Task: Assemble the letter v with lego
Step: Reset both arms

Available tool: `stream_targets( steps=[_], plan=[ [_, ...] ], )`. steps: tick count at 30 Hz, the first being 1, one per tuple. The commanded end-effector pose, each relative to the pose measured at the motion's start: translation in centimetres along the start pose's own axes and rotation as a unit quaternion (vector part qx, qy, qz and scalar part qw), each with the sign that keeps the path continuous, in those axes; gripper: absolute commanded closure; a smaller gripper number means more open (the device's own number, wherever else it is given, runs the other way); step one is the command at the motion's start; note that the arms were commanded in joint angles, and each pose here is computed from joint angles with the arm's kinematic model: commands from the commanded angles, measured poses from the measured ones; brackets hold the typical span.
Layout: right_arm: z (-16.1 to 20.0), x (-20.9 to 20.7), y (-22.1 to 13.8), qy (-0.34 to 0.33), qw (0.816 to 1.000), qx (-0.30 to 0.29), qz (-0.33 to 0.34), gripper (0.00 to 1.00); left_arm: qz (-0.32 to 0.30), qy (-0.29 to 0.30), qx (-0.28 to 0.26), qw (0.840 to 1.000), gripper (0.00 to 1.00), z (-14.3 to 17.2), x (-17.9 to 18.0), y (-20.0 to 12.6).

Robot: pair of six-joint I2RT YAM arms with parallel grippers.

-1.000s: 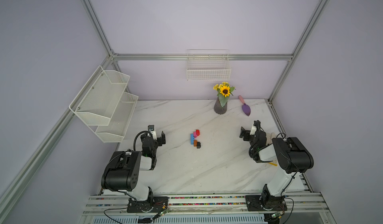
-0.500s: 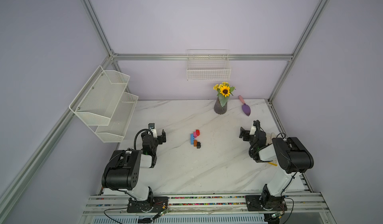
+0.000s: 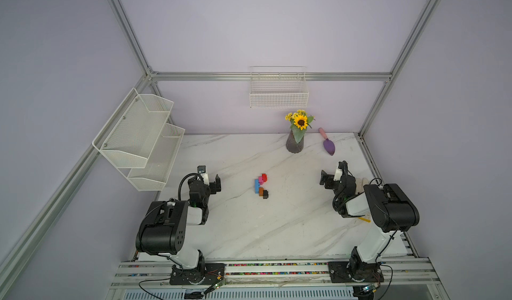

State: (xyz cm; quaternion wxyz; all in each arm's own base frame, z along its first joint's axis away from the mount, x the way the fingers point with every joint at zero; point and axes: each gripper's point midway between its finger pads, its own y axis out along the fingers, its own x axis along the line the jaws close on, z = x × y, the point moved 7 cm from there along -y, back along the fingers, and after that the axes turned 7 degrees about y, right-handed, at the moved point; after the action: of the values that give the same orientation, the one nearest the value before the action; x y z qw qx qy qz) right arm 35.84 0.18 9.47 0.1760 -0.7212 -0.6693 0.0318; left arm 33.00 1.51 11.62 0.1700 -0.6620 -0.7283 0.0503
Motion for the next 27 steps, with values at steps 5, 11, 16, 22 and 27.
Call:
stream_targets(
  steps=[5, 11, 16, 22, 27],
  plan=[
    [-0.5, 0.5, -0.3, -0.010, 1.000, -0.019, -0.017, 0.03, -0.002, -0.004, -0.064, 0.998, 0.00, -1.2, 0.3, -1.2],
    [-0.5, 0.5, 0.1, -0.010, 1.000, -0.010, -0.017, 0.03, -0.007, -0.008, -0.014, 1.000, 0.00, -1.4, 0.5, 0.1],
    [-0.5, 0.5, 0.1, -0.008, 1.000, -0.008, -0.016, 0.03, -0.008, -0.004, -0.024, 1.000, 0.00, -1.4, 0.4, 0.1],
    [-0.5, 0.4, 0.2, -0.008, 1.000, -0.008, -0.012, 0.03, -0.007, -0.004, -0.025, 1.000, 0.00, -1.4, 0.4, 0.2],
    [-0.4, 0.5, 0.4, -0.008, 1.000, -0.004, -0.012, 0.03, -0.007, -0.004, -0.025, 1.000, 0.00, -1.4, 0.4, 0.2]
  ],
)
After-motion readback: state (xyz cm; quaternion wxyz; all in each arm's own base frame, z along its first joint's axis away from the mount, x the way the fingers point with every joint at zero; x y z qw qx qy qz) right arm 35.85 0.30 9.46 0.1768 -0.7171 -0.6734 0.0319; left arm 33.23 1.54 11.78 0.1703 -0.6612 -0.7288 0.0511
